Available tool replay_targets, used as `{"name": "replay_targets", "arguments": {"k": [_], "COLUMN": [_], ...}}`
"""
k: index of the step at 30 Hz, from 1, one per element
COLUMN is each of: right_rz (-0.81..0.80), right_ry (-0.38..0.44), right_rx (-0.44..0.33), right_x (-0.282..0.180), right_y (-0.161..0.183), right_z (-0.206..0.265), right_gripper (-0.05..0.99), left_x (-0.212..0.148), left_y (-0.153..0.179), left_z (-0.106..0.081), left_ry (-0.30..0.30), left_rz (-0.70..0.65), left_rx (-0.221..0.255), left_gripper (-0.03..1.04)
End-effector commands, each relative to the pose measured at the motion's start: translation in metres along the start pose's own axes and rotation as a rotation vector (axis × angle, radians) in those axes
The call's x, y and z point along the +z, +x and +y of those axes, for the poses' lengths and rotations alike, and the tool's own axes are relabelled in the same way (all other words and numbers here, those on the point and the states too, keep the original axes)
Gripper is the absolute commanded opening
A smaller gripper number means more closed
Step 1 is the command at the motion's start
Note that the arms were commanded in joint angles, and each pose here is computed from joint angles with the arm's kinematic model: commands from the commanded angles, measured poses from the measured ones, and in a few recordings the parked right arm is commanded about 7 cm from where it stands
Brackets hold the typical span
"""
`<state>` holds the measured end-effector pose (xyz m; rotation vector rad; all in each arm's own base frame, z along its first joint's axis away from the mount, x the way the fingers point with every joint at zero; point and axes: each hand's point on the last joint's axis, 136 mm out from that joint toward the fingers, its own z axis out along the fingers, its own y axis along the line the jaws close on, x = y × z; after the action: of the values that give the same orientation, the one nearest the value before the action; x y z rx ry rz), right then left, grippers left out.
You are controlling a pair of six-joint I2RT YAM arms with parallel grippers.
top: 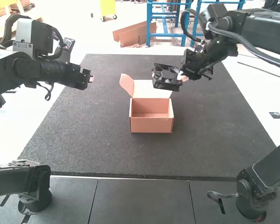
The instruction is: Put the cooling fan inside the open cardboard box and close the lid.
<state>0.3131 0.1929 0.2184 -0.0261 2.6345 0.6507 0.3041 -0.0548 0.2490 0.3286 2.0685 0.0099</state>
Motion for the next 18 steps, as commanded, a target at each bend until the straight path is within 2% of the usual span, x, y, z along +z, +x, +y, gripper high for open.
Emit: {"name": "replay_targets", "arguments": {"k": [1, 5, 11, 18], "right_rz": [-0.050, -0.008, -0.008, 0.013], "right_ry": [0.011, 0.026, 0.040, 0.072], "right_rx": [0.019, 0.016, 0.024, 0.017], "right_x": [-0.005, 0.012, 0.032, 0.060], "right_y": [0.001, 0.009, 0.002, -0.001], "right_z": [0.015, 0.019, 0.020, 0.014], "right_gripper": [0.00, 0.00, 0.00, 0.00], "left_x": [-0.011, -0.016, -0.022, -0.027], "left_y": [-0.003, 0.002, 0.004, 0.004], "left_z": [-0.003, -0.003, -0.001, -0.001], "left_ry": [0.008, 0.009, 0.004, 0.002], "left_rz": [-0.035, -0.030, -0.037, -0.046], "left_rx": [0.009, 0.004, -0.004, -0.040], "left_gripper": [0.97, 0.97, 0.97, 0.97]}}
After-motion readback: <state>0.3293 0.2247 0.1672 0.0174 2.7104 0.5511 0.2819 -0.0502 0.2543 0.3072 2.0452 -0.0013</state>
